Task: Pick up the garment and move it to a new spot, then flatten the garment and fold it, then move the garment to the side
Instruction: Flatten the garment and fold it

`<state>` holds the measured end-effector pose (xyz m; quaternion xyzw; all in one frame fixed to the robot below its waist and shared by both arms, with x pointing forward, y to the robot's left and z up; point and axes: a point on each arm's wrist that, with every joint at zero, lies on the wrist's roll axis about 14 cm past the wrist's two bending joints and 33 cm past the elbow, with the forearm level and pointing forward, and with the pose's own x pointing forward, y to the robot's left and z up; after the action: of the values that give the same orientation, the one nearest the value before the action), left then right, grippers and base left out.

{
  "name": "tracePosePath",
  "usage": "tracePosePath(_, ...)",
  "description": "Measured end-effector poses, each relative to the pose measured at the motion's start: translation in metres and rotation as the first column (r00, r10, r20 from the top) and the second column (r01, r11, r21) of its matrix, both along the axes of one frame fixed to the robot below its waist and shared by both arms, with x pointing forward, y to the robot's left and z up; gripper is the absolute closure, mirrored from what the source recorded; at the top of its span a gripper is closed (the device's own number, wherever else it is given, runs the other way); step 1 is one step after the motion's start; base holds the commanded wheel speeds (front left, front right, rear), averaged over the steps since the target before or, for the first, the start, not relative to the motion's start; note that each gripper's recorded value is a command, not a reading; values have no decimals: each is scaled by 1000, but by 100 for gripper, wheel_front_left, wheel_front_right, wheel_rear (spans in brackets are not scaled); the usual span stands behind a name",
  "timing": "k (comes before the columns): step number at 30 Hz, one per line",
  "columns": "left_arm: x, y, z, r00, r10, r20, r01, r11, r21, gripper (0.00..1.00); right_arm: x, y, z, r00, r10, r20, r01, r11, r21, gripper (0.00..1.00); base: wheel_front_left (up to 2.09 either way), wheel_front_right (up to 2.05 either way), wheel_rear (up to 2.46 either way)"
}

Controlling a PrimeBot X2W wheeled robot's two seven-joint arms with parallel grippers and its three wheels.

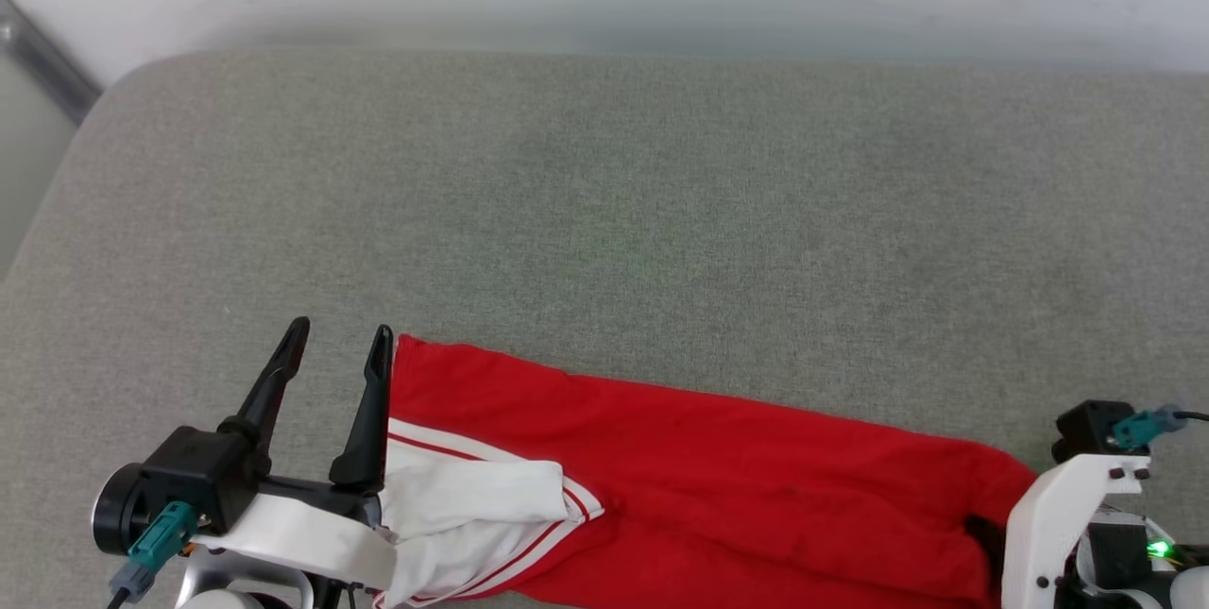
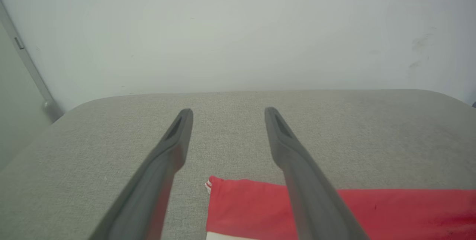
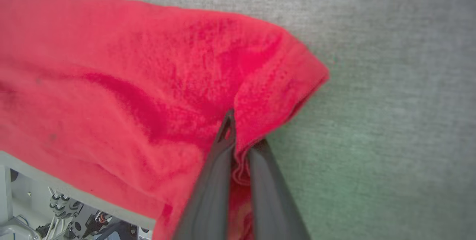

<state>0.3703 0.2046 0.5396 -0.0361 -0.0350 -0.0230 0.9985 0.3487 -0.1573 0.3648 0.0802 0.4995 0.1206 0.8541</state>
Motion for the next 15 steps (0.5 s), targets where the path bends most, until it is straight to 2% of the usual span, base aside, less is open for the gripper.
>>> tracePosePath(9, -15, -1, 5, 1000, 3, 10, -3, 1000, 10, 0, 8, -16, 39, 992, -8, 125, 12, 999, -29, 100, 0, 0, 0)
tracePosePath(15, -20, -8, 10, 1000, -11, 24, 10, 1000, 9, 0, 3, -58, 56, 981, -109, 159, 119, 991, -56, 100, 0, 0, 0)
